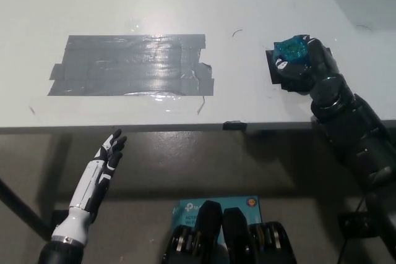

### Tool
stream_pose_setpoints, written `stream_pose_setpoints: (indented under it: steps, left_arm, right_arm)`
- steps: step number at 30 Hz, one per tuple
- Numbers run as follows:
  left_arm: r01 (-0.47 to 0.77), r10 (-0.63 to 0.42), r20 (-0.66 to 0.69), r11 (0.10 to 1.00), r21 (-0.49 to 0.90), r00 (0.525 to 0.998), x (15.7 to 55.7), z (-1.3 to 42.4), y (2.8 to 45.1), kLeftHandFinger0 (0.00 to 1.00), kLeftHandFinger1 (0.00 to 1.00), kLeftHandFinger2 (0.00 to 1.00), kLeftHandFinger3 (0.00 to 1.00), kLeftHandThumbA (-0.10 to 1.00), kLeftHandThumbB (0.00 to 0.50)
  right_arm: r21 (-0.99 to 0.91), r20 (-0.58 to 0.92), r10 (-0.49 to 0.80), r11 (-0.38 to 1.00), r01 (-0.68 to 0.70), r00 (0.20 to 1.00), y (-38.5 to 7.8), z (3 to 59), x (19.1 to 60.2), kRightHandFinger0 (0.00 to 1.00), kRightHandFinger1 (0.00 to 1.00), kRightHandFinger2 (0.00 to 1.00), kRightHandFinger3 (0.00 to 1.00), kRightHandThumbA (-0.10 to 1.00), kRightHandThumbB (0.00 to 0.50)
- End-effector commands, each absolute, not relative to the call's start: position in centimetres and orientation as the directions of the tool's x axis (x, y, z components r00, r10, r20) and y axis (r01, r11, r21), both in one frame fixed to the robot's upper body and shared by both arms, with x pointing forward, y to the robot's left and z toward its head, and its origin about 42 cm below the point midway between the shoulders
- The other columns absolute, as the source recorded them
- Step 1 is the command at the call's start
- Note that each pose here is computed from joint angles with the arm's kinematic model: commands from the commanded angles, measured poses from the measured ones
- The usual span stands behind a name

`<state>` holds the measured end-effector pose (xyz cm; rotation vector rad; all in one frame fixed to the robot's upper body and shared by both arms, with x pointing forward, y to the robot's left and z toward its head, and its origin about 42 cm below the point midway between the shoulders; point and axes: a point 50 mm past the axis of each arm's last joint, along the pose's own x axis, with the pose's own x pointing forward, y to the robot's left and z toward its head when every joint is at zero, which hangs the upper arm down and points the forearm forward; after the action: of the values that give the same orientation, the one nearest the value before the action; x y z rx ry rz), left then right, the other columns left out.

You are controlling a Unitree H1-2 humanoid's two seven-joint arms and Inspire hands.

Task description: A rubick's cube is kept in the black marked spot on the table and the robot uses its right arm to pick it up and hands it to a person

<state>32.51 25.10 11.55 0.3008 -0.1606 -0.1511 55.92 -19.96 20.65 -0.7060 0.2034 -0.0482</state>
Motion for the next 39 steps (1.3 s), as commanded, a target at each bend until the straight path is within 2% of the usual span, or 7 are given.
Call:
stream_pose_setpoints:
  steps: [1, 2, 7, 9, 14, 21, 39]
  left_arm:
    - [0.114, -0.186, 0.196, 0.938, 0.328, 0.963, 33.3, 13.2, 25.6, 1.00, 1.00, 1.00, 1.00, 0.98, 0.173]
    - [0.116, -0.187, 0.198, 0.939, 0.325, 0.962, 33.4, 13.1, 25.5, 1.00, 1.00, 1.00, 1.00, 0.98, 0.171]
    - [0.113, -0.184, 0.199, 0.939, 0.325, 0.963, 33.6, 13.3, 25.6, 1.00, 1.00, 1.00, 1.00, 0.98, 0.168]
    - [0.115, -0.187, 0.198, 0.938, 0.327, 0.962, 33.6, 13.3, 25.7, 1.00, 1.00, 1.00, 1.00, 0.98, 0.164]
    - [0.116, -0.188, 0.195, 0.938, 0.327, 0.963, 33.7, 13.2, 25.6, 1.00, 1.00, 1.00, 1.00, 0.99, 0.161]
    - [0.117, -0.186, 0.193, 0.939, 0.324, 0.963, 33.7, 12.9, 25.7, 1.00, 1.00, 1.00, 1.00, 0.98, 0.152]
    - [0.116, -0.189, 0.194, 0.935, 0.334, 0.963, 33.6, 13.1, 25.7, 1.00, 1.00, 1.00, 1.00, 0.98, 0.159]
  right_arm:
    - [-0.607, -0.272, -0.114, 0.790, -0.078, 0.955, -20.4, 18.2, 54.9, 0.10, 0.44, 0.65, 0.67, -0.10, 0.171]
    - [-0.590, -0.234, -0.117, 0.806, -0.045, 0.965, -20.5, 18.7, 55.0, 0.13, 0.57, 0.83, 0.78, -0.10, 0.182]
    - [-0.511, -0.038, -0.139, 0.854, 0.100, 0.990, -20.4, 22.4, 55.0, 0.20, 0.72, 1.00, 0.92, -0.10, 0.207]
    - [-0.462, 0.041, -0.159, 0.872, 0.160, 0.986, -20.2, 24.9, 54.6, 0.30, 0.71, 1.00, 0.93, -0.10, 0.212]
    - [-0.355, 0.233, -0.168, 0.902, 0.245, 0.958, -19.7, 30.3, 52.7, 0.02, 0.54, 0.91, 0.88, -0.10, 0.192]
    - [-0.270, 0.465, -0.138, 0.919, 0.288, 0.875, -18.6, 36.4, 47.6, 0.00, 0.48, 0.84, 0.89, -0.10, 0.182]
    - [-0.239, 0.524, -0.111, 0.932, 0.271, 0.844, -17.3, 38.3, 44.2, 0.00, 0.41, 0.83, 0.95, -0.10, 0.172]
